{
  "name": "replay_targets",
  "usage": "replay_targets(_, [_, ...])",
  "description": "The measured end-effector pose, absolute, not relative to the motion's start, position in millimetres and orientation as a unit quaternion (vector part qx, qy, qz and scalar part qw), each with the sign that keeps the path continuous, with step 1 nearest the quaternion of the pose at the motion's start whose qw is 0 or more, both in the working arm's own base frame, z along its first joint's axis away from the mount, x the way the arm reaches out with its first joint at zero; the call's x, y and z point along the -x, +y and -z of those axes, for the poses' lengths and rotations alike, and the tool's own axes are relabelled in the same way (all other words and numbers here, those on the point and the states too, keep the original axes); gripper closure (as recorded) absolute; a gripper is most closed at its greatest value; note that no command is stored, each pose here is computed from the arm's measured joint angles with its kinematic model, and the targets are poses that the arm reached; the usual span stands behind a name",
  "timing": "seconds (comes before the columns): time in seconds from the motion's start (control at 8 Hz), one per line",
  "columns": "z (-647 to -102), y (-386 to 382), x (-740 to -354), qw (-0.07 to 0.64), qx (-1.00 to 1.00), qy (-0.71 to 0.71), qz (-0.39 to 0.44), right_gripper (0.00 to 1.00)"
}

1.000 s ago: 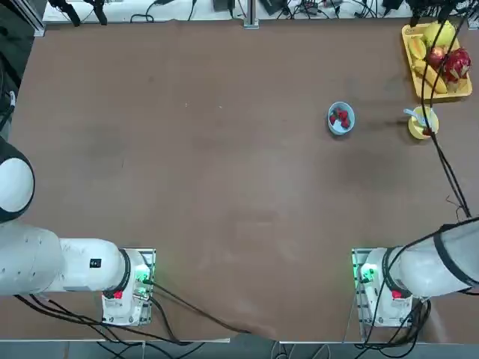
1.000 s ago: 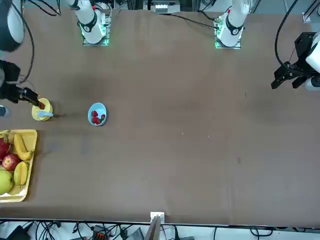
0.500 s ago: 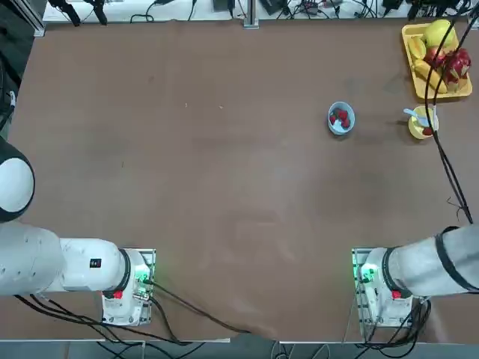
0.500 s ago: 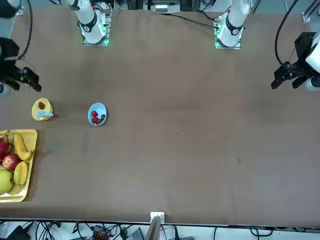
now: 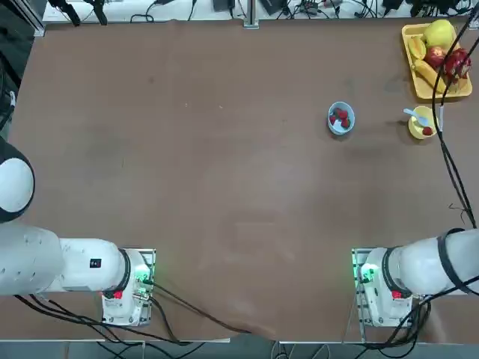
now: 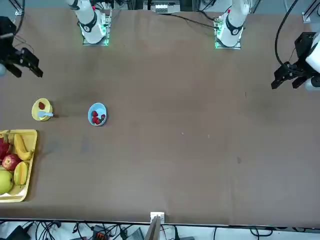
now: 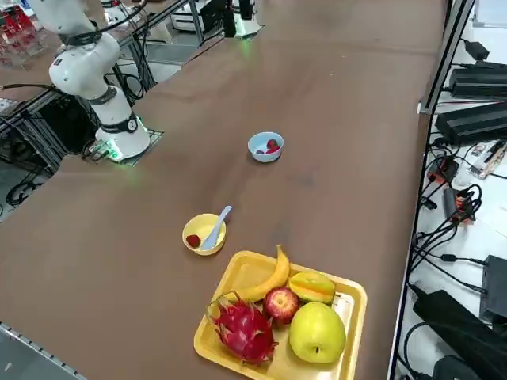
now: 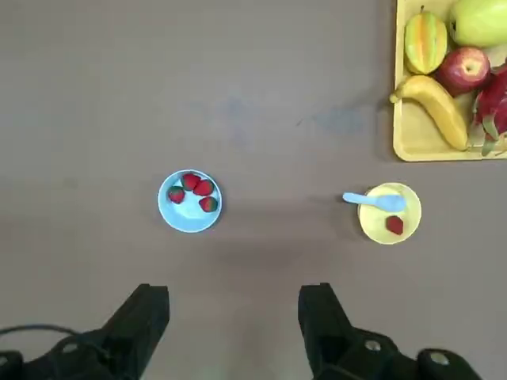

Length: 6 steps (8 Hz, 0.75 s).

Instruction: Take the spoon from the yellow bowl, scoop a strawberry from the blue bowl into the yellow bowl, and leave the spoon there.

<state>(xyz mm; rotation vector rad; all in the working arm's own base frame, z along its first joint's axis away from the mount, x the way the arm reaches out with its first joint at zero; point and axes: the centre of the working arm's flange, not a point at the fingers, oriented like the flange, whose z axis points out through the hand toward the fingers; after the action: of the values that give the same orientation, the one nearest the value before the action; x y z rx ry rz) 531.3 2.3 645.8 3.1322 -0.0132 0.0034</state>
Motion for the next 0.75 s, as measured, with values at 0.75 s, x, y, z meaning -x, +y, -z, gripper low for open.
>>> replay_targets(0.75, [-639.6, -6.2, -519.2, -0.015, -1.0, -0.016, -0.007, 0.0])
